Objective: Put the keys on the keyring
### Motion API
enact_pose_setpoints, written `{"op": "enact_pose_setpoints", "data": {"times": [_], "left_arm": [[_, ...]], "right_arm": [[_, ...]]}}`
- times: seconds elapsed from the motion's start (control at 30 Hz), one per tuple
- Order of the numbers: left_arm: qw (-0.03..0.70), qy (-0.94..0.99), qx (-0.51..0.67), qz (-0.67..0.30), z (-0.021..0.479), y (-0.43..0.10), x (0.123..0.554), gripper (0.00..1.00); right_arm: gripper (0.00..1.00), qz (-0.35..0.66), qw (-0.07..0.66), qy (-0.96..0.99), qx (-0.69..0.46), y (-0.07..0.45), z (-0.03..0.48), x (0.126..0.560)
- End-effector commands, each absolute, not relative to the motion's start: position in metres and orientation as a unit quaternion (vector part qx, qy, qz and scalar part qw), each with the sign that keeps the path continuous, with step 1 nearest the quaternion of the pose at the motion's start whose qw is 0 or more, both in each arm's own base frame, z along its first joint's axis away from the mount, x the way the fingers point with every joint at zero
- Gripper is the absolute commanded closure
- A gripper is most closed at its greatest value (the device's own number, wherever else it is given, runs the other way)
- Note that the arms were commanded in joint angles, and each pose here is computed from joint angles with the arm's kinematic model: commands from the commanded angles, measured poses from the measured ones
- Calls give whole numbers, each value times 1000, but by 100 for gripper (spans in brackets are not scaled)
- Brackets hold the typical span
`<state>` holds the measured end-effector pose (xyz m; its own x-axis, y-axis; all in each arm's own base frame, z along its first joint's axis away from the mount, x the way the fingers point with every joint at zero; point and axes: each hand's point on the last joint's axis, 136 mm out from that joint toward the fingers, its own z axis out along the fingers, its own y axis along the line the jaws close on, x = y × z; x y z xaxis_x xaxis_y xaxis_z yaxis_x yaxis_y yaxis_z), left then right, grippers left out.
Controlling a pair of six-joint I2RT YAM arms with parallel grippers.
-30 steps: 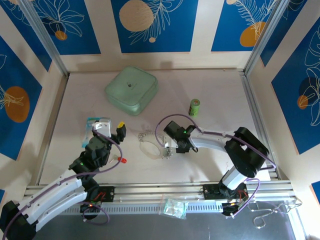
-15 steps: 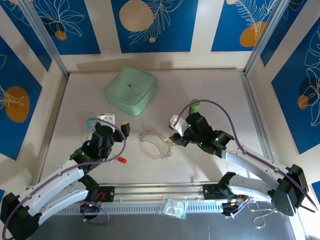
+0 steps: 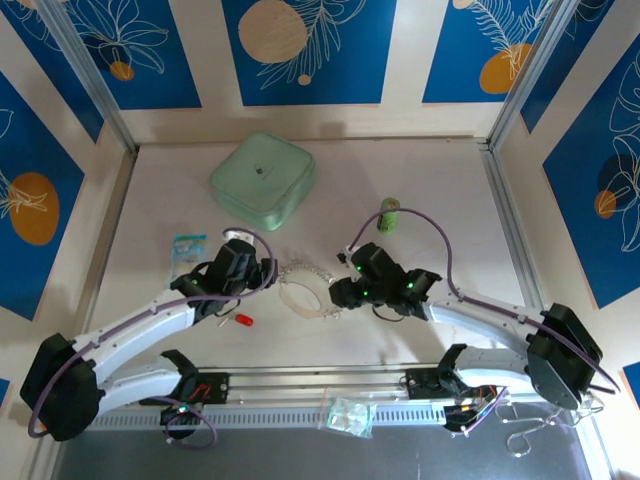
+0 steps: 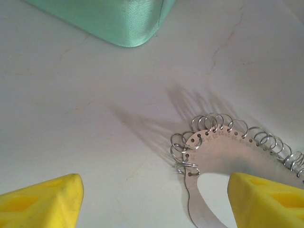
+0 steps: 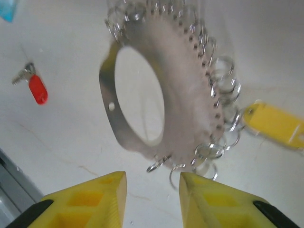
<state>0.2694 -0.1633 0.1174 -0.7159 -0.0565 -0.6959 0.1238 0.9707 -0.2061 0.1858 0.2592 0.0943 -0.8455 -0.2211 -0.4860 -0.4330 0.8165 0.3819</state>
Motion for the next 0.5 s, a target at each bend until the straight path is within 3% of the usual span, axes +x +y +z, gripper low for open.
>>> {"op": "enact_pose_setpoints", "data": {"times": [0.0, 0.23, 0.47], "left_arm": [[396, 906, -27, -149, 129, -168, 281, 22], [409, 899, -53, -148, 137, -163, 285, 22], [423, 893, -54, -142, 144, -158, 285, 21]], "right_arm": [[63, 201, 186, 954, -123, 256, 80, 180], [56, 167, 163, 969, -80, 272, 58, 174], [59, 116, 158, 978, -67, 278, 42, 182]]}}
